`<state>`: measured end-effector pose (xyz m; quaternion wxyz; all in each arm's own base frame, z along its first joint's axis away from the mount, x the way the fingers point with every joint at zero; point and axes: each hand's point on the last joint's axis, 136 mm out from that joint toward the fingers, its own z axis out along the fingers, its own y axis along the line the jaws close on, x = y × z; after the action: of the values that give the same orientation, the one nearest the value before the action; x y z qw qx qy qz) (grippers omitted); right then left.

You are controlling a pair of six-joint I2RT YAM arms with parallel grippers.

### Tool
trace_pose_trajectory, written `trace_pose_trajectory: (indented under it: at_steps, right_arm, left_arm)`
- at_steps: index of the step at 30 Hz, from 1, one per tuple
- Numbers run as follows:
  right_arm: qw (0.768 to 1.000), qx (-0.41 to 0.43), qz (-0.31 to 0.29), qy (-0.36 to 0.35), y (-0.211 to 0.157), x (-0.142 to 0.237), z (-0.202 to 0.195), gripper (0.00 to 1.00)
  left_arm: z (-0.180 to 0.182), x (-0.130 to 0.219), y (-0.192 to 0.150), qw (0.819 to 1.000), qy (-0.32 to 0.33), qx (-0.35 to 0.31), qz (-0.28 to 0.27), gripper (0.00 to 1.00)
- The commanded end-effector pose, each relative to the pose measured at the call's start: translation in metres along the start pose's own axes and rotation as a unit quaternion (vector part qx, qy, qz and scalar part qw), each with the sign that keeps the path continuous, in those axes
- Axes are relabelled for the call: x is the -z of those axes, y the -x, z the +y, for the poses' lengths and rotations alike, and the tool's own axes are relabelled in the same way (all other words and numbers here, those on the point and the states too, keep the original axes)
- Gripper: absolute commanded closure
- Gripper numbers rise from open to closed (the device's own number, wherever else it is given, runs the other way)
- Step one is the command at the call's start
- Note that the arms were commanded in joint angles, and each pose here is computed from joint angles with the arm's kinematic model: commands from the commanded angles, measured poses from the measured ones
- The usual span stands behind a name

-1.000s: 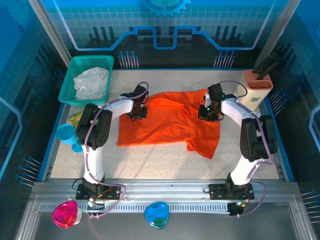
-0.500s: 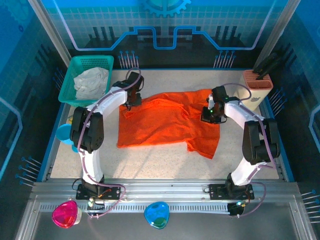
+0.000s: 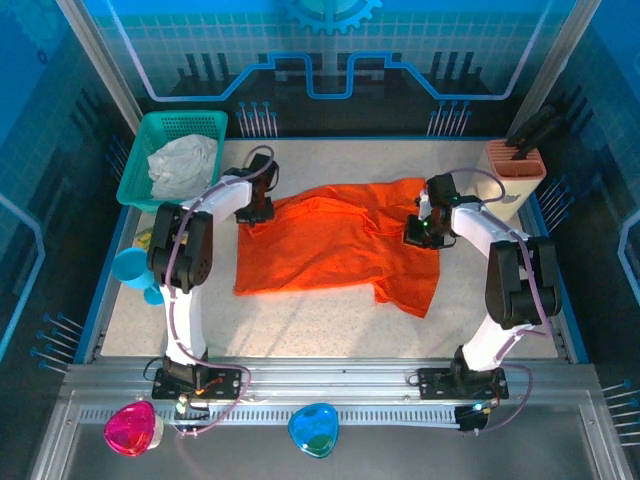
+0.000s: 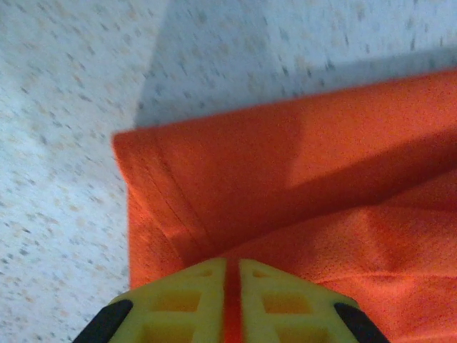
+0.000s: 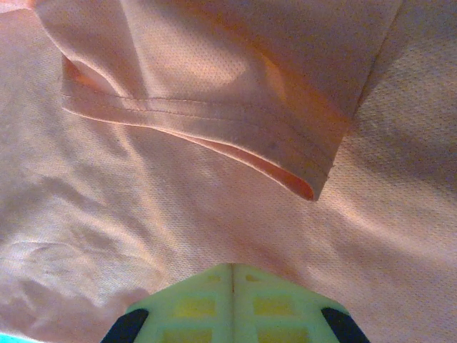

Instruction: Fold and stack the t-shirts

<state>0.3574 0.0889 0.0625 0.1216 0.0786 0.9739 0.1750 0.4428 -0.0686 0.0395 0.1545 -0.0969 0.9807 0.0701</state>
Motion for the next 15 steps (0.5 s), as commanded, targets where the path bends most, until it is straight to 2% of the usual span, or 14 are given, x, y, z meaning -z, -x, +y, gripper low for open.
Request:
trace_pose_trajectory:
  at_steps: [1,15]
  right_arm:
    - [1.000,-0.001,-0.005,0.014,0.001,0.003,0.000,1.00]
    - [1.000,-0.003,-0.006,0.017,0.000,0.003,0.001,1.00]
  left_arm:
    - [-0.009,0.018,-0.010,1.000,-0.017,-0.002,-0.011,0.87]
    - [-0.004,0.013,-0.055,1.000,0.000,-0.027,0.005,0.88]
